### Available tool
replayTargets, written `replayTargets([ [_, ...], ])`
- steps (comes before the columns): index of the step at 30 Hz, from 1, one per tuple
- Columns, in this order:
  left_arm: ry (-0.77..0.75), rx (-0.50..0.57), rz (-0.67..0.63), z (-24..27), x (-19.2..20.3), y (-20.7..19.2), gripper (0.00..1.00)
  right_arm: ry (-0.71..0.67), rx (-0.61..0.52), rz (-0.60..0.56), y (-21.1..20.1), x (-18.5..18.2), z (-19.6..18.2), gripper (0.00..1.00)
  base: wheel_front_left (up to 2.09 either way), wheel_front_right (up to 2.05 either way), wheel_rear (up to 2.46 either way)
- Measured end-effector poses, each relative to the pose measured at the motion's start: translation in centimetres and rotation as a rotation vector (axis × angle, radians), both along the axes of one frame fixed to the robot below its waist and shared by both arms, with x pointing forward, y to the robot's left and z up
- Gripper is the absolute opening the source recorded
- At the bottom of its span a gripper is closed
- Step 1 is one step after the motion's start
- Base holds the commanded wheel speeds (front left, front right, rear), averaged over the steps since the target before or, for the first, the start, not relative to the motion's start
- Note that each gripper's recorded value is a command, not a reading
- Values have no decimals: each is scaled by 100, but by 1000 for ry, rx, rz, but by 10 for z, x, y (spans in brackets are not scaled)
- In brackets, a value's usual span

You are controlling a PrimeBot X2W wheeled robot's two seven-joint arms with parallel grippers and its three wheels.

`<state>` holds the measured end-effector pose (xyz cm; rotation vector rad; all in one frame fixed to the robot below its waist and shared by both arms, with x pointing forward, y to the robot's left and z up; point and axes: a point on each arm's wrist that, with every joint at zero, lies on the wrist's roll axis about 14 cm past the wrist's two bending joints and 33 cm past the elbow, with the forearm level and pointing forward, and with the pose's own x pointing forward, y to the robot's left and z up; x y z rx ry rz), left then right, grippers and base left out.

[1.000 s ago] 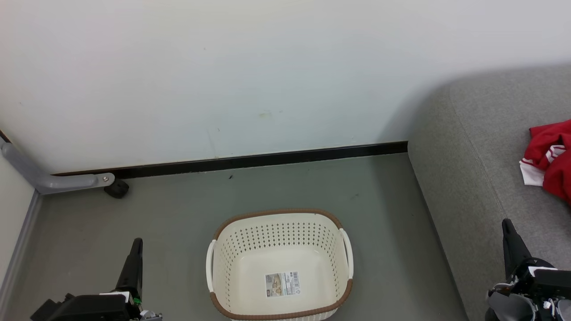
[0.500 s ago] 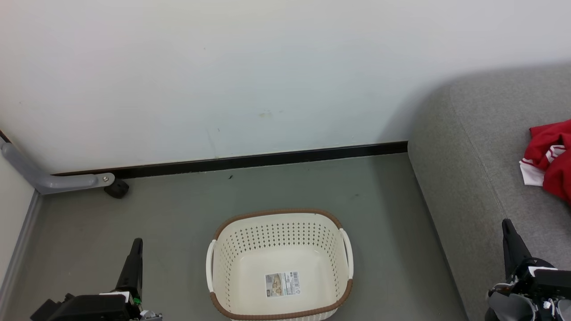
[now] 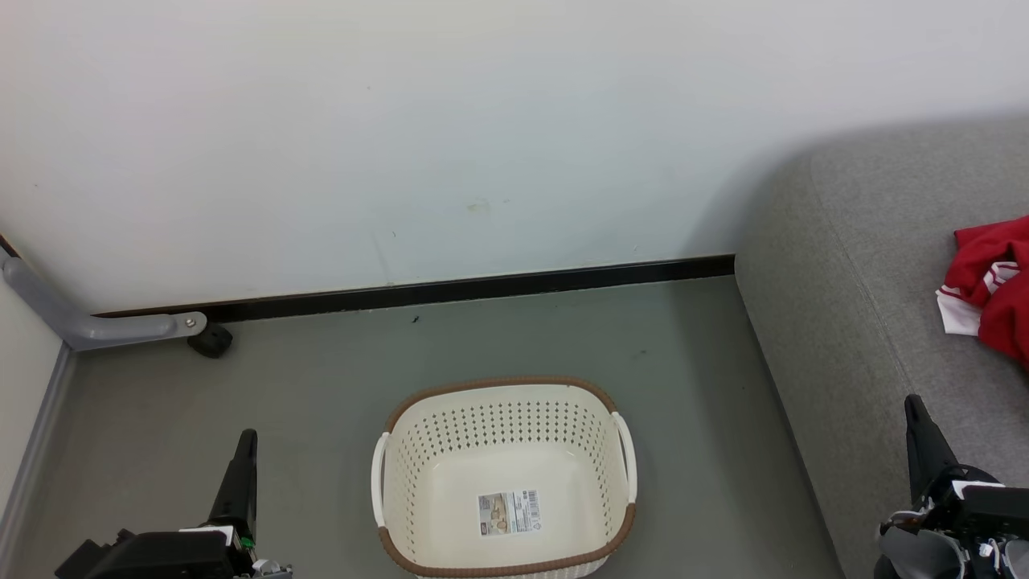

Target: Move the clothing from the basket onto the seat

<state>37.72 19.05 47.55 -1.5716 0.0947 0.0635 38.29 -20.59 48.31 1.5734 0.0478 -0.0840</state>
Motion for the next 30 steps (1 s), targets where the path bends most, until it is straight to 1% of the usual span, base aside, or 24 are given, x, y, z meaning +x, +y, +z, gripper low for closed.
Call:
replayTargets([
  [30, 0, 0, 0, 0, 0, 0, 0, 0, 0, 0, 0, 0, 0, 0, 0, 0, 0],
])
